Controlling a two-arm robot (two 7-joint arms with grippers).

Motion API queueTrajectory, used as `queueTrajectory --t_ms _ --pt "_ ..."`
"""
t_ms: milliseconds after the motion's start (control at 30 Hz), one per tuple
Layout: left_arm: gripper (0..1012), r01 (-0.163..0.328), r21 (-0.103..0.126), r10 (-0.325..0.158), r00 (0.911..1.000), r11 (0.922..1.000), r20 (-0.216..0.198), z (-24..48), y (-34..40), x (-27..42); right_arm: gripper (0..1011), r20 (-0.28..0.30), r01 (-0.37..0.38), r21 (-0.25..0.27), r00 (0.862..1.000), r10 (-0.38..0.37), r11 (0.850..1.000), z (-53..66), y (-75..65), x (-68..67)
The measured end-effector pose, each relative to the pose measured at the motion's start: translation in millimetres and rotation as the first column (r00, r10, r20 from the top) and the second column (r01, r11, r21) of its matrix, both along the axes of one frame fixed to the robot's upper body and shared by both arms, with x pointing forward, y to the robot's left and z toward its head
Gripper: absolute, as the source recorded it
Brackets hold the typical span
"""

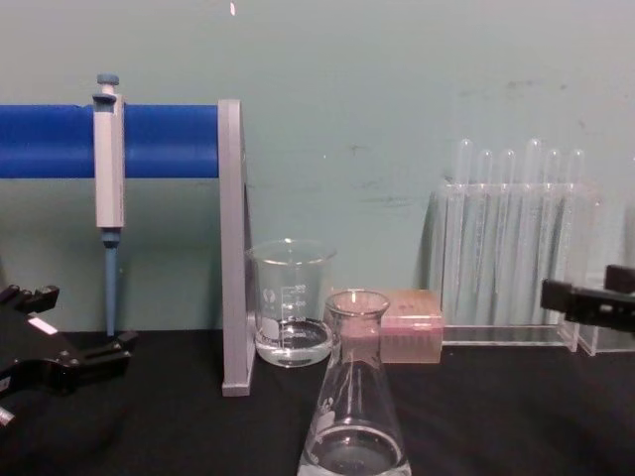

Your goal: Grasp the erlenmeyer flask with one hand, shake it three times, then place it back.

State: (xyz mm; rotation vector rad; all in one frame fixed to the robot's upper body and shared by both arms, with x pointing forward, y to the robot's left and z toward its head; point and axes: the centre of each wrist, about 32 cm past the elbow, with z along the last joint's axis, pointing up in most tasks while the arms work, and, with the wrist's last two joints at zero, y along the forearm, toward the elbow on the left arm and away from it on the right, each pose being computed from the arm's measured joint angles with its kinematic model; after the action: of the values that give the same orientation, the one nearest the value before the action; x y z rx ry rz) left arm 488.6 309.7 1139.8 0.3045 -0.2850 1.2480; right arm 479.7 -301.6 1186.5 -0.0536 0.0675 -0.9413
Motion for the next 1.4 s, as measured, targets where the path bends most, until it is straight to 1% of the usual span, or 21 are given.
queueTrajectory --t_ms 267,333,400,467,567,800,833,933,967,1067,1267,1400 --pt "1001 0.000 0.000 0.000 1.0000 1.0000 0.000 0.0 0.0 0.0 1000 -0.025 -0.083 0.012 0.996 0.083 0.996 -3.3 10.6 -1.0" --pt "1001 0.000 0.000 0.000 1.0000 1.0000 0.000 0.0 0.0 0.0 1000 -0.030 -0.115 0.007 0.993 0.115 0.993 -4.6 15.0 -0.7" --pt "1001 0.000 0.000 0.000 1.0000 1.0000 0.000 0.0 0.0 0.0 1000 -0.032 -0.122 0.004 0.992 0.122 0.992 -5.3 16.1 -0.5" --pt "1001 0.000 0.000 0.000 1.0000 1.0000 0.000 0.0 0.0 0.0 1000 -0.038 -0.150 -0.005 0.988 0.149 0.989 -7.4 20.5 0.7" --pt "1001 0.000 0.000 0.000 1.0000 1.0000 0.000 0.0 0.0 0.0 1000 -0.040 -0.167 -0.011 0.985 0.166 0.986 -8.7 24.1 2.2" --pt "1001 0.000 0.000 0.000 1.0000 1.0000 0.000 0.0 0.0 0.0 1000 -0.022 -0.213 -0.047 0.977 0.212 0.976 -13.0 37.4 10.5" --pt "1001 0.000 0.000 0.000 1.0000 1.0000 0.000 0.0 0.0 0.0 1000 -0.018 -0.225 -0.052 0.974 0.224 0.973 -13.5 41.1 12.6" --pt "1001 0.000 0.000 0.000 1.0000 1.0000 0.000 0.0 0.0 0.0 1000 -0.015 -0.248 -0.057 0.969 0.248 0.967 -14.9 47.5 16.4" --pt "1001 0.000 0.000 0.000 1.0000 1.0000 0.000 0.0 0.0 0.0 1000 -0.015 -0.248 -0.057 0.969 0.248 0.967 -14.9 47.5 16.4" --pt "1001 0.000 0.000 0.000 1.0000 1.0000 0.000 0.0 0.0 0.0 1000 -0.009 -0.273 -0.061 0.962 0.273 0.960 -16.1 56.1 21.3" --pt "1001 0.000 0.000 0.000 1.0000 1.0000 0.000 0.0 0.0 0.0 1000 0.002 -0.289 -0.075 0.957 0.290 0.954 -18.8 66.5 29.2" --pt "1001 0.000 0.000 0.000 1.0000 1.0000 0.000 0.0 0.0 0.0 1000 0.019 -0.294 -0.098 0.955 0.297 0.951 -21.1 74.9 35.5"
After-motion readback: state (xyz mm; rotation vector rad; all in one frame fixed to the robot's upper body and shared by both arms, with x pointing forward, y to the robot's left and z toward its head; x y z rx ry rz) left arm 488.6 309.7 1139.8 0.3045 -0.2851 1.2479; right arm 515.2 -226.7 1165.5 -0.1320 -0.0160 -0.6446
